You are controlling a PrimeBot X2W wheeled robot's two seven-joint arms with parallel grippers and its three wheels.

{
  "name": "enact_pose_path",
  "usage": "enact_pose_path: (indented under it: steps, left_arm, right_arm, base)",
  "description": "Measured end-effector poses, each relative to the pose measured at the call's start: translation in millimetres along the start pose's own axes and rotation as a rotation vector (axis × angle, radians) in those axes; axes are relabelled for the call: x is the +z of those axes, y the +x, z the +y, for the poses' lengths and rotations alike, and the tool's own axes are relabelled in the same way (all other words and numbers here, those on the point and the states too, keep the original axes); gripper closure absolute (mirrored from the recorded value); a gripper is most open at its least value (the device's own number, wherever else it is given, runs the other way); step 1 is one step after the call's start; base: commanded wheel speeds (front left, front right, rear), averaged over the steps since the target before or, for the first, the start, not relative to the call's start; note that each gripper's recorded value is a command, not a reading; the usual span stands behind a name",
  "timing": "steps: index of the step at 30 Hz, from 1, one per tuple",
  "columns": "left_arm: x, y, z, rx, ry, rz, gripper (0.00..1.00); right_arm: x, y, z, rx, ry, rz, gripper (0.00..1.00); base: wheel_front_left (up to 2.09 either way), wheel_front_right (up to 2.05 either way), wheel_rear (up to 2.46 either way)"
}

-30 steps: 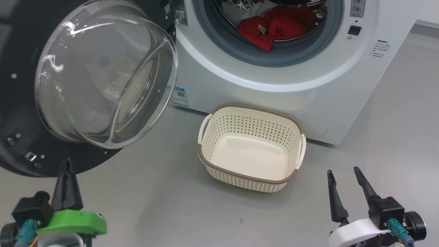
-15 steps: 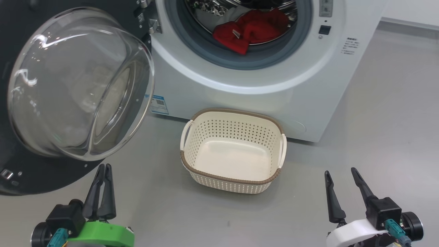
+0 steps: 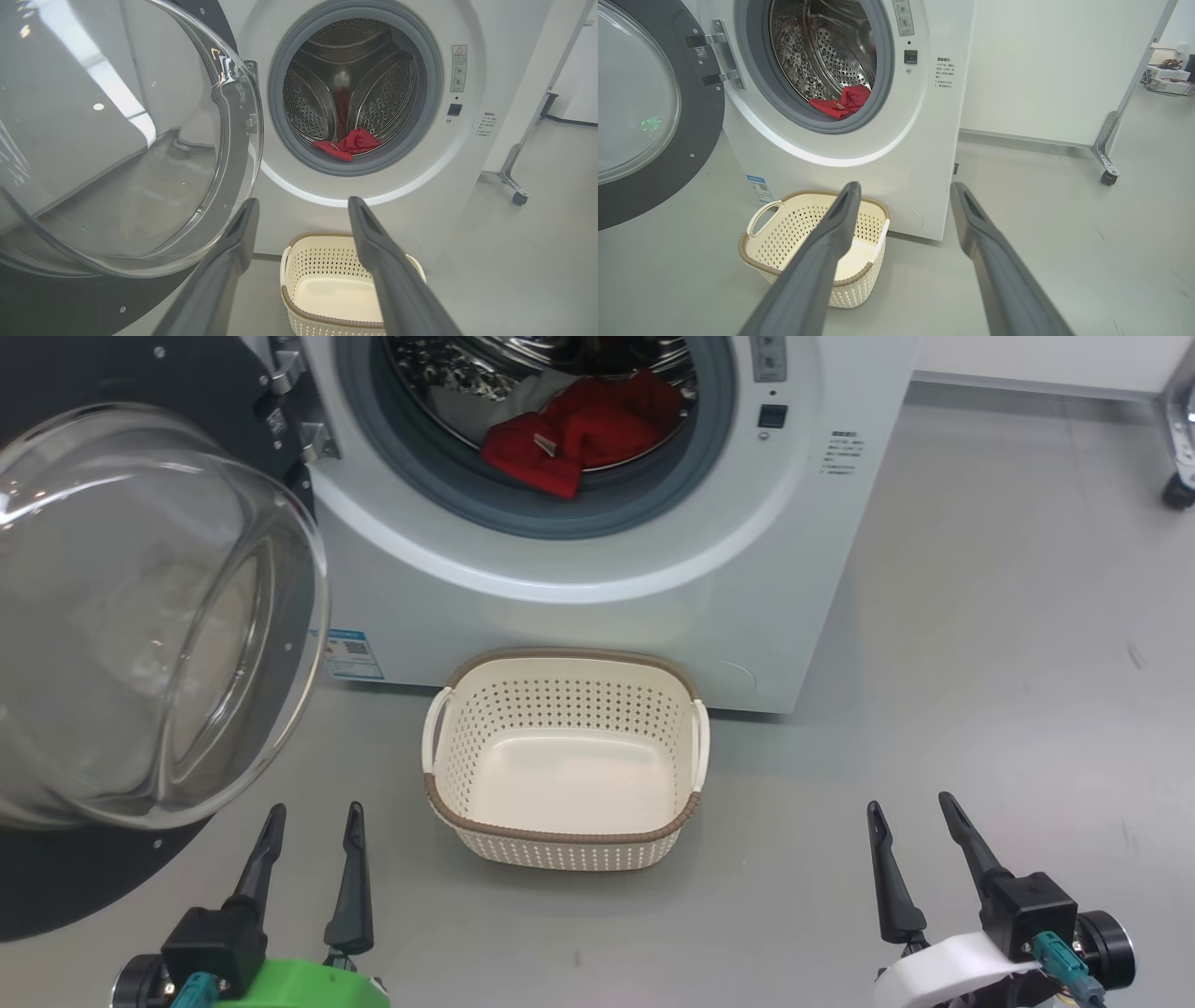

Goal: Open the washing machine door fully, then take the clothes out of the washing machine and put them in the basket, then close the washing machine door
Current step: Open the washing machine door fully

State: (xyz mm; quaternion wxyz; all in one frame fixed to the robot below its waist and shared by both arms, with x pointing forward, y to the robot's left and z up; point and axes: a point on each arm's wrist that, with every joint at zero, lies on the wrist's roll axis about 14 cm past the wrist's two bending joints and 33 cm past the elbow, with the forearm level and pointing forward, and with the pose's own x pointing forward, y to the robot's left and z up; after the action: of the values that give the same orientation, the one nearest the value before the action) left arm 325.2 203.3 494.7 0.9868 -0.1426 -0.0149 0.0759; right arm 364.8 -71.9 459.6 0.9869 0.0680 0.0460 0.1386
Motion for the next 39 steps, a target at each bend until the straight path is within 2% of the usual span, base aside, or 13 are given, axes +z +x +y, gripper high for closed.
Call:
enact_pose_path:
  steps: [13, 39]
  left_arm:
    - [-18, 11, -36, -0.110, 0.016, 0.075, 0.00]
    - [-18, 13, -46, -0.139, 0.021, 0.087, 0.00]
  right_arm:
    - [8, -15, -29, -0.103, 0.001, -0.028, 0.00]
    - [12, -18, -38, -0.140, 0.002, -0.039, 0.00]
  base:
    - [0.00, 0.00, 0.00]
    - [0.00, 0.00, 0.00]
